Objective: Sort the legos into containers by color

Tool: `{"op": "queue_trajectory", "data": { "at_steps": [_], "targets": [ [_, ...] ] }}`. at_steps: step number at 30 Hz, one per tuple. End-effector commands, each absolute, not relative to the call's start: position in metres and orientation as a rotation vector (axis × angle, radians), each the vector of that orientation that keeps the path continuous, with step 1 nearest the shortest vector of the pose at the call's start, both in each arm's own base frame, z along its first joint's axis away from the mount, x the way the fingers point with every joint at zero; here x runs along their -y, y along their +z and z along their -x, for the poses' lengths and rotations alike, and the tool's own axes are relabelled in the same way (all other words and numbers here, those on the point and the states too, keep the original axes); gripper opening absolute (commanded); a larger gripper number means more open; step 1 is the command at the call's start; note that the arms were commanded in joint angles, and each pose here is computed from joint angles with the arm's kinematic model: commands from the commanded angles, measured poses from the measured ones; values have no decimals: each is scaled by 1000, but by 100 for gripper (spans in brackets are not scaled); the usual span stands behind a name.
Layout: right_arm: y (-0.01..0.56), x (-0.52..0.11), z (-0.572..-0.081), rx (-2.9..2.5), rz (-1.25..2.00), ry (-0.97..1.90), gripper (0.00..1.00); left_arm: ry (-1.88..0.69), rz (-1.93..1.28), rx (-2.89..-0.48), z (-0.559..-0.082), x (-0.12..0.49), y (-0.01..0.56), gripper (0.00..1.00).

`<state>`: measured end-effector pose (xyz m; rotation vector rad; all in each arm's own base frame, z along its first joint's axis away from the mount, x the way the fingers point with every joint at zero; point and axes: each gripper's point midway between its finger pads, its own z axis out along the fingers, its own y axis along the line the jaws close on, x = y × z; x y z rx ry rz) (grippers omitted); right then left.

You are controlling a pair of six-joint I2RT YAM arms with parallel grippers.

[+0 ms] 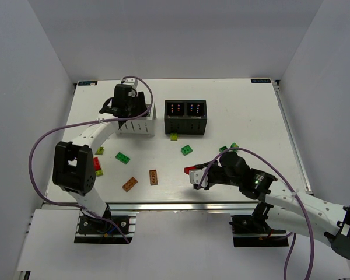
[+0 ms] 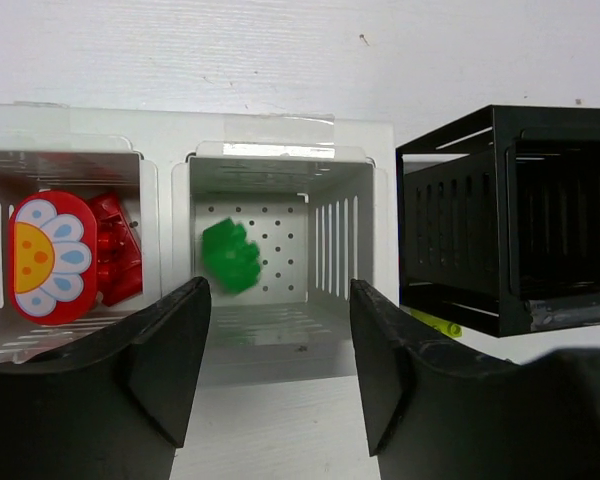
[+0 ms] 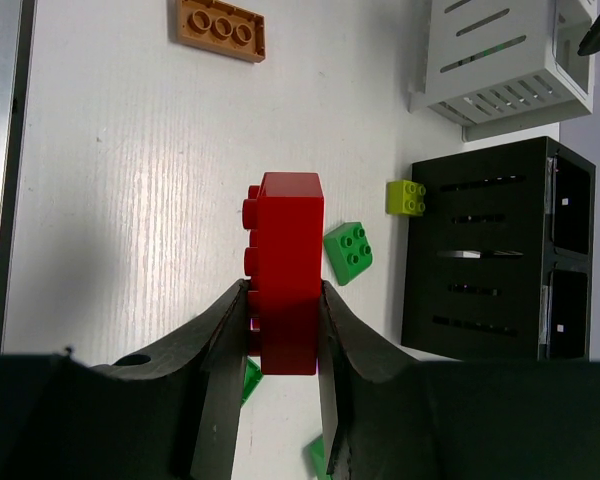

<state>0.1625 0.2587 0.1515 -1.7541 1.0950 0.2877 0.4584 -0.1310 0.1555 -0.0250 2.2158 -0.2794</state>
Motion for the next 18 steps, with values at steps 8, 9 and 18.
{"op": "queue_trajectory", "data": {
  "at_steps": [8, 9, 18],
  "targets": [
    [163, -260, -169, -1091, 1691, 261, 0, -574, -38, -1940, -425, 158, 266, 61],
    [165, -260, -171, -1098, 1677, 255, 0, -634, -44, -1952, -411, 164, 254, 61],
    [191, -264, -189, -1241, 1448, 368, 0, -1272, -379, -1710, -309, 255, 267, 67]
  ]
}}
